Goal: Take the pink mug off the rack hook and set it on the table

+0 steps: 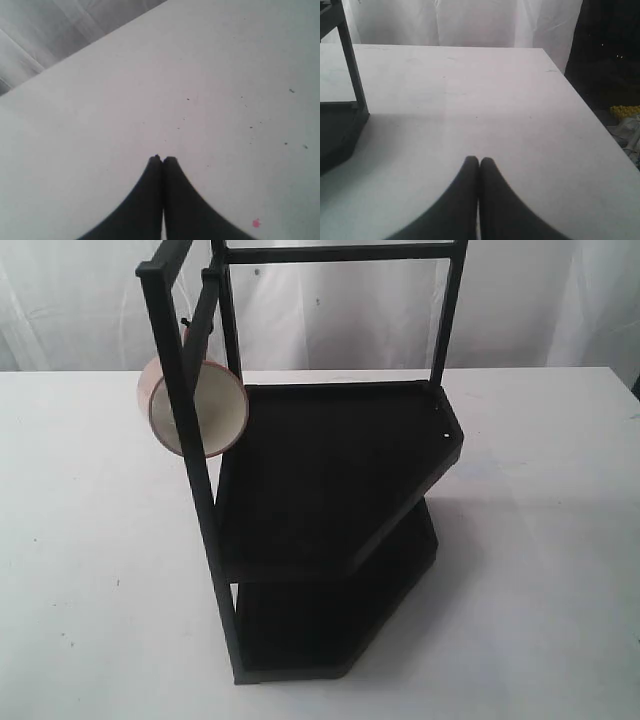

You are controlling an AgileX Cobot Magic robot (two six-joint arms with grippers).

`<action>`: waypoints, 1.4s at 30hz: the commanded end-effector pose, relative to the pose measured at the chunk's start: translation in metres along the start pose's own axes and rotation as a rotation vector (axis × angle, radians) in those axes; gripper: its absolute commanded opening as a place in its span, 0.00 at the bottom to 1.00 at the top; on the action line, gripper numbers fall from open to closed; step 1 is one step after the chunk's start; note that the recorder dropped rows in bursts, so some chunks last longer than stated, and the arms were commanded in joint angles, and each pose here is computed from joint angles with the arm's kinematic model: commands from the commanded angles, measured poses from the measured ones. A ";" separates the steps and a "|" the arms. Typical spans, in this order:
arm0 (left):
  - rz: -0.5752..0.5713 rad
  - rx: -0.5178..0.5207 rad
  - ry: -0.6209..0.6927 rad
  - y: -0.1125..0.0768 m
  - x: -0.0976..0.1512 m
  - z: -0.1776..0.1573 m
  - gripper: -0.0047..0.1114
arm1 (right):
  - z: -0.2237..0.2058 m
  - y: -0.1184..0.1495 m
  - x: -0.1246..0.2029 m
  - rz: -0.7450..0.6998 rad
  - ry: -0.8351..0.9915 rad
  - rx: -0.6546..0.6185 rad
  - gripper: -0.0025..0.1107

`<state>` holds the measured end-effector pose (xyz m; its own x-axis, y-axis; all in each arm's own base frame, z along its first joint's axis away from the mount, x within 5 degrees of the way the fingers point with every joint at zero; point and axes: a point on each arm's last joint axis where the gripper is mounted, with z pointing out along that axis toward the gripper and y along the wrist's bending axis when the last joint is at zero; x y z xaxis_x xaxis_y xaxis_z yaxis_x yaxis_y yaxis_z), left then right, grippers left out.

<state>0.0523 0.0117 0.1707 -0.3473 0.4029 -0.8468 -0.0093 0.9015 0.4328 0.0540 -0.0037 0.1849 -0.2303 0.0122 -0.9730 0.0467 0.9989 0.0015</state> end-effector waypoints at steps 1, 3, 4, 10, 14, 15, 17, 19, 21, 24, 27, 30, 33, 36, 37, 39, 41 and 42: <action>0.067 -0.018 -0.030 0.002 -0.002 0.000 0.04 | 0.000 0.000 0.000 -0.004 -0.009 -0.006 0.02; 0.065 -0.023 -0.054 0.002 -0.005 0.000 0.04 | 0.000 0.000 0.000 -0.004 -0.009 -0.006 0.02; 0.023 -0.022 -0.080 0.002 -0.007 0.000 0.04 | 0.000 0.000 0.000 -0.004 -0.009 -0.006 0.02; -0.726 0.097 -0.200 -0.002 -0.019 -0.002 0.04 | 0.000 0.000 0.000 -0.004 -0.009 -0.006 0.02; -0.760 0.105 -0.183 -0.003 -0.018 -0.002 0.04 | 0.000 0.000 0.000 -0.004 -0.009 -0.006 0.02; -0.756 0.103 -0.190 -0.002 -0.019 -0.002 0.04 | 0.000 0.000 0.000 -0.004 -0.009 -0.006 0.02; -0.758 0.094 -0.238 0.000 -0.022 -0.003 0.04 | 0.000 0.000 0.000 -0.004 -0.009 -0.006 0.02; -0.762 0.071 -0.357 0.006 -0.031 -0.006 0.04 | 0.000 0.000 0.000 -0.004 -0.009 -0.006 0.02; -0.764 0.039 -0.525 0.014 -0.042 -0.012 0.04 | 0.000 0.000 0.000 -0.004 -0.009 -0.006 0.02; -0.760 -0.016 -0.797 0.026 -0.058 -0.026 0.04 | 0.000 0.000 0.000 -0.004 -0.009 -0.006 0.02; -0.751 -0.056 -0.996 0.035 -0.068 -0.041 0.04 | 0.000 0.000 0.000 -0.004 -0.009 -0.006 0.02; -0.810 -0.024 -1.098 0.047 -0.091 -0.060 0.04 | 0.000 0.000 0.000 -0.004 -0.009 -0.006 0.02; -0.980 0.122 -1.232 0.061 -0.118 -0.088 0.04 | 0.000 0.000 0.000 -0.004 -0.009 -0.006 0.02; -0.627 0.006 -1.105 0.061 -0.135 -0.099 0.04 | 0.000 0.000 0.000 -0.004 -0.009 -0.006 0.02; -0.475 -0.061 -0.994 0.060 -0.135 -0.095 0.04 | 0.000 0.000 0.000 -0.004 -0.009 -0.006 0.02; -0.310 -0.133 -0.667 0.059 -0.124 -0.072 0.04 | 0.000 0.000 0.000 -0.004 -0.009 -0.006 0.02; -0.317 -0.123 -0.411 0.055 -0.106 -0.047 0.04 | 0.000 0.000 0.000 -0.004 -0.009 -0.006 0.02; -0.312 -0.112 -0.400 0.054 -0.106 -0.042 0.04 | 0.000 0.000 0.000 -0.004 -0.009 -0.006 0.02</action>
<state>0.0318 0.0030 0.3222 0.3412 0.1041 -0.9342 -0.1109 0.9914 0.0700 0.0540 -0.0037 0.1849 -0.2303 0.0122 -0.9730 0.0467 0.9989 0.0015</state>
